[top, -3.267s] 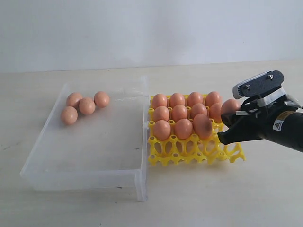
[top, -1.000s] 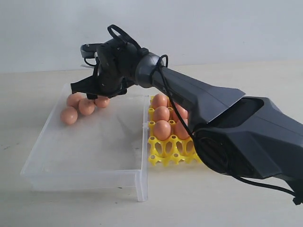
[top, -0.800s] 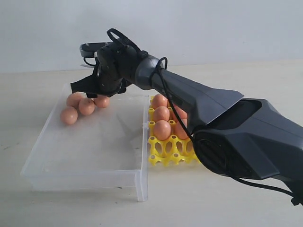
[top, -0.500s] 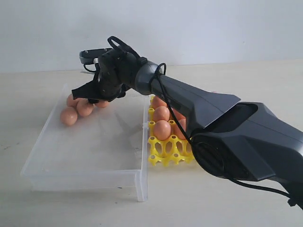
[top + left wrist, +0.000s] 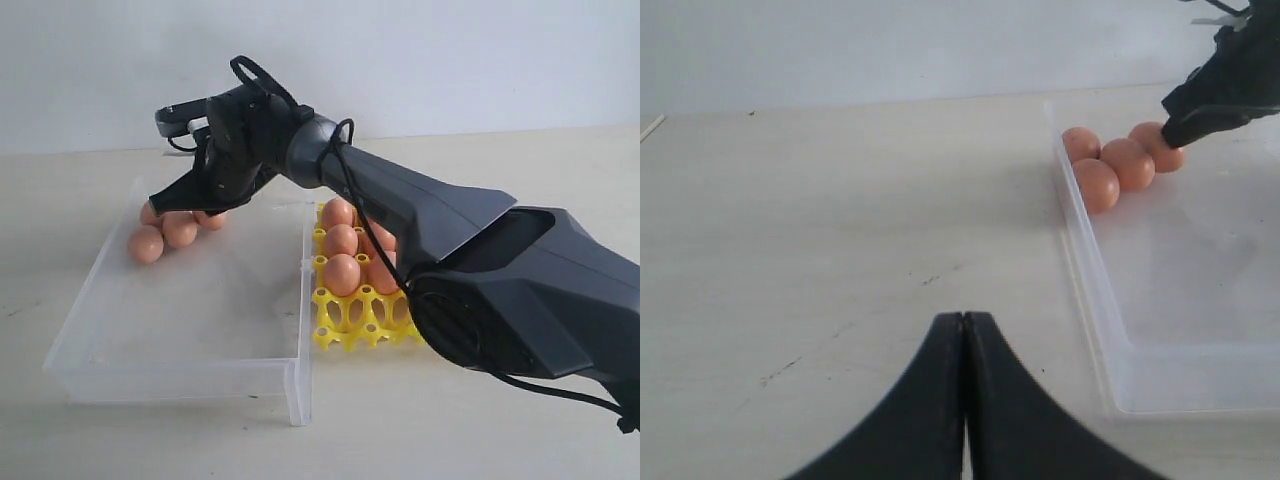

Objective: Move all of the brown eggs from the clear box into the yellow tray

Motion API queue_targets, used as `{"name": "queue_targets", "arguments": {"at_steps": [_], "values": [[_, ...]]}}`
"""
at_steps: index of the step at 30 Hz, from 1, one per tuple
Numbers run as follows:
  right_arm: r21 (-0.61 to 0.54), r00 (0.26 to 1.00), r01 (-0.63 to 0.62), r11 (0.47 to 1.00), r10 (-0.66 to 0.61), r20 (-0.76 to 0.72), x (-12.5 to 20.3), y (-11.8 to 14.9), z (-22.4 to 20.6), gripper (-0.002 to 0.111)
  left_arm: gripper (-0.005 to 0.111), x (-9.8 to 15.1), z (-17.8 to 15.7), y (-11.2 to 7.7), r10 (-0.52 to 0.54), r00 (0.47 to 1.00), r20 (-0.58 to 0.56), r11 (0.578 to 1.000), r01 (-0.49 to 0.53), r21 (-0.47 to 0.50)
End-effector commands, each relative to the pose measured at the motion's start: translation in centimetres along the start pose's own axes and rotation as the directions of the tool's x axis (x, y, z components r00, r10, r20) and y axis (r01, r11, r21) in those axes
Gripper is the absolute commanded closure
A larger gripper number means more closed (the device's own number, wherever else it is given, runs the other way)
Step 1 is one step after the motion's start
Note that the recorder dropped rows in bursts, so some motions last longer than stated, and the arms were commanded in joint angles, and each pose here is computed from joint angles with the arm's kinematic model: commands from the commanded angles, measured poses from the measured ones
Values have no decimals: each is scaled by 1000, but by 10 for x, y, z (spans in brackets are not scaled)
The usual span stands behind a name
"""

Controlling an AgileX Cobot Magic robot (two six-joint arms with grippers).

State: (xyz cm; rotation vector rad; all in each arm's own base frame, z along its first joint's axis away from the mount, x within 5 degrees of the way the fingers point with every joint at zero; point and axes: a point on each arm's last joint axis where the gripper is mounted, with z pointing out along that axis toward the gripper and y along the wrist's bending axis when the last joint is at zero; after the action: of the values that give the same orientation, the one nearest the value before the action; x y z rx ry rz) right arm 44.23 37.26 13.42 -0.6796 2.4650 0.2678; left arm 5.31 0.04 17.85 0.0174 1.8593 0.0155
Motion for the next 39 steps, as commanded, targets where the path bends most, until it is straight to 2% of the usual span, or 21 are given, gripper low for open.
{"name": "queue_targets", "arguments": {"at_steps": [1, 7, 10, 13, 16, 20, 22, 33, 39], "values": [[-15, 999, 3, 1000, -2, 41, -17, 2, -29, 108, 107, -2, -1, 0, 3, 1000, 15, 1000, -3, 6], [-14, 995, 67, 998, -65, 74, -29, 4, -55, 108, 107, -2, -1, 0, 3, 1000, 15, 1000, -3, 6], [-10, 996, 73, 997, -73, 48, -27, 4, -56, 108, 107, -2, -1, 0, 3, 1000, 15, 1000, -3, 6], [-5, 989, 144, 990, -144, 26, -25, 3, -56, 106, 107, -2, -1, 0, 3, 1000, 15, 1000, -3, 6], [-65, 992, 126, 990, -125, 19, -24, 9, -56, 92, 107, -2, -1, 0, 3, 1000, 15, 1000, -3, 6], [-108, 996, 89, 990, -88, 10, -22, 13, -53, 62, 107, -2, -1, 0, 3, 1000, 15, 1000, -3, 6], [-109, 997, 72, 991, -72, 0, -20, 13, -49, 55, 107, -2, -1, 0, 3, 1000, 15, 1000, -3, 6], [-137, 992, 124, 983, -121, 31, -11, 20, -24, 55, 107, -2, -1, 0, 3, 1000, 15, 1000, -3, 6], [-144, 981, 175, 974, -160, 106, -14, 27, -22, 55, 107, -2, -1, 0, 3, 1000, 15, 1000, -3, 6]]}}
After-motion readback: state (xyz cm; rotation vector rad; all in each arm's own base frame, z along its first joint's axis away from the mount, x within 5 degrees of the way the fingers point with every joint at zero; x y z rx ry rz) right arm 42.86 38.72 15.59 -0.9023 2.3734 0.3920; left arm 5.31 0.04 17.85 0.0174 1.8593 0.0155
